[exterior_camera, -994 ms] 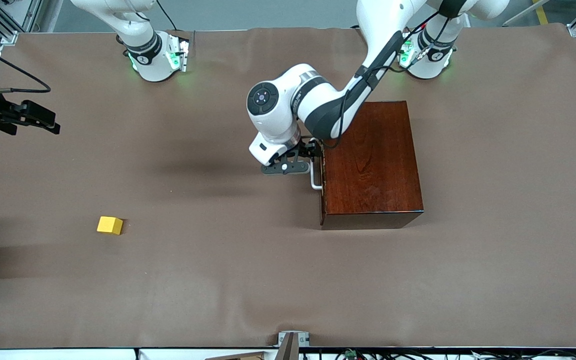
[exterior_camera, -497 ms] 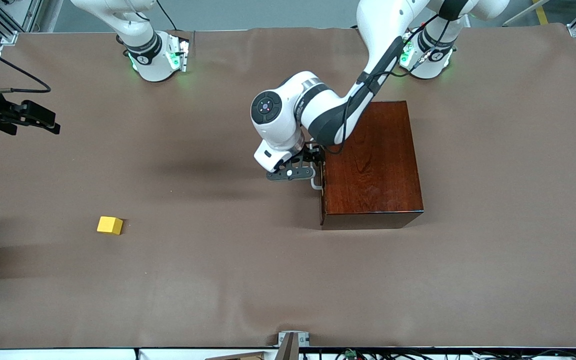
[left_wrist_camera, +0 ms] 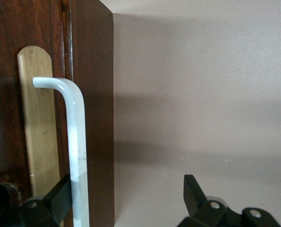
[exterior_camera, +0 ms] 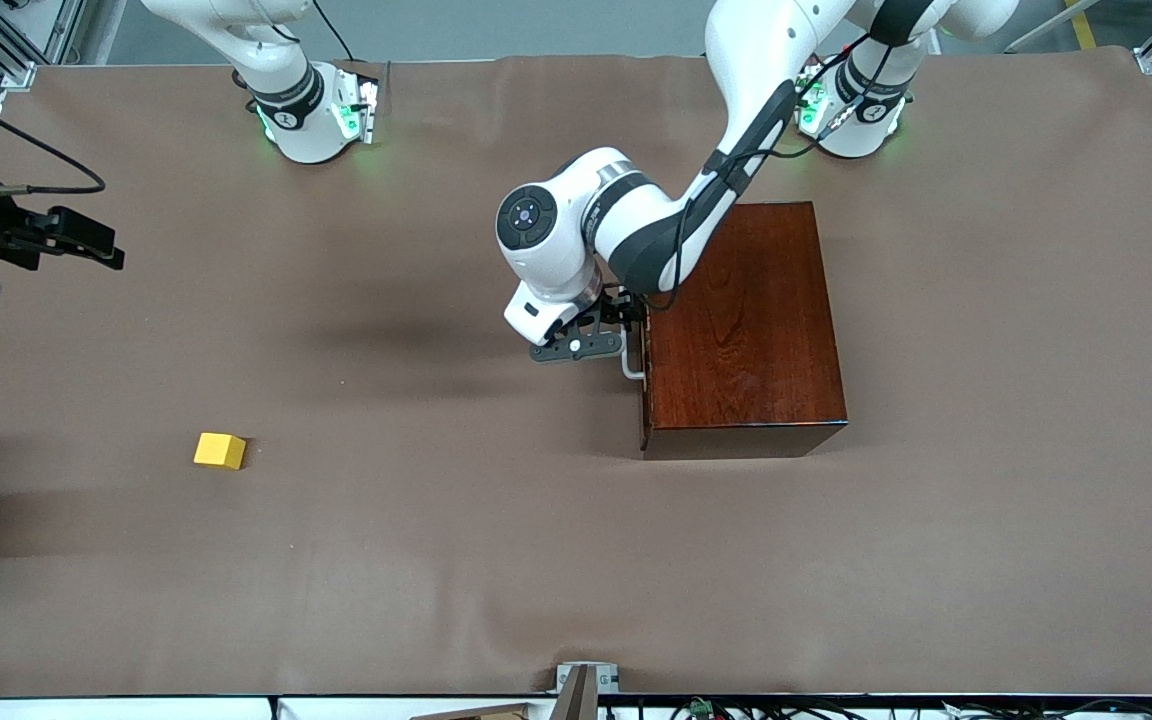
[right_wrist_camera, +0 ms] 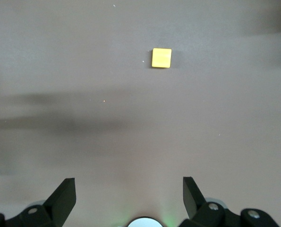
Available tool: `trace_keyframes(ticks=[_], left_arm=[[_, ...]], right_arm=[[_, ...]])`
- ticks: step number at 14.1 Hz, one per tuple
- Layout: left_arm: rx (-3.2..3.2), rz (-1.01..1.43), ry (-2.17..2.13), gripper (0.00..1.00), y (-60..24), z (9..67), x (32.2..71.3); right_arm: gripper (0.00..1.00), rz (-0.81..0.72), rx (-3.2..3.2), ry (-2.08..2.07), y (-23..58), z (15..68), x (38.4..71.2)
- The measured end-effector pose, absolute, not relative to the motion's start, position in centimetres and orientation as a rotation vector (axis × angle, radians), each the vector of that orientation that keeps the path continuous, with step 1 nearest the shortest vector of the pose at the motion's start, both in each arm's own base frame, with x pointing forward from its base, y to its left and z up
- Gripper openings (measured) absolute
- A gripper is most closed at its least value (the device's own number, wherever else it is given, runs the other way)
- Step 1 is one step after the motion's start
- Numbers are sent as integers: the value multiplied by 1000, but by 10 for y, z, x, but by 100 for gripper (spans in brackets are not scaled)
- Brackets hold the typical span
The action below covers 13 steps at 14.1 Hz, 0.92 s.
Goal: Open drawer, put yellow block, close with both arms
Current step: 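Pull the drawer open with the left gripper while the right gripper reaches the cube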
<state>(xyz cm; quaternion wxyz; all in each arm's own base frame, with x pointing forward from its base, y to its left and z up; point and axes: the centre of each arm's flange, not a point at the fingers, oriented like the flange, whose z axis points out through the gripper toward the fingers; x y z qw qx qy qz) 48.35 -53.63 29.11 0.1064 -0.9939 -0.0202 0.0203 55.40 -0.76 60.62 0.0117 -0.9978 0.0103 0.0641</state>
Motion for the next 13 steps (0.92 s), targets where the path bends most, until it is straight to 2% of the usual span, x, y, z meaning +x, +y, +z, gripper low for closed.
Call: trace_keyframes(ticks=[3,7,10,13], left_arm=[[-2925,63,-59,100,-536,287,484],[-2971,15,-48,100,-545,291,484],[-3043,-62,-23,100,-566,297,475],[-3082,-104,-3,100,-579,297,467]], right_arm=[[100,194,-3111,57,-17,583,567],[100,193,-3105,122,-45,524,592],[100,185,-3103,130,-51,478,616],[100,219,-3100,126,-50,451,625]])
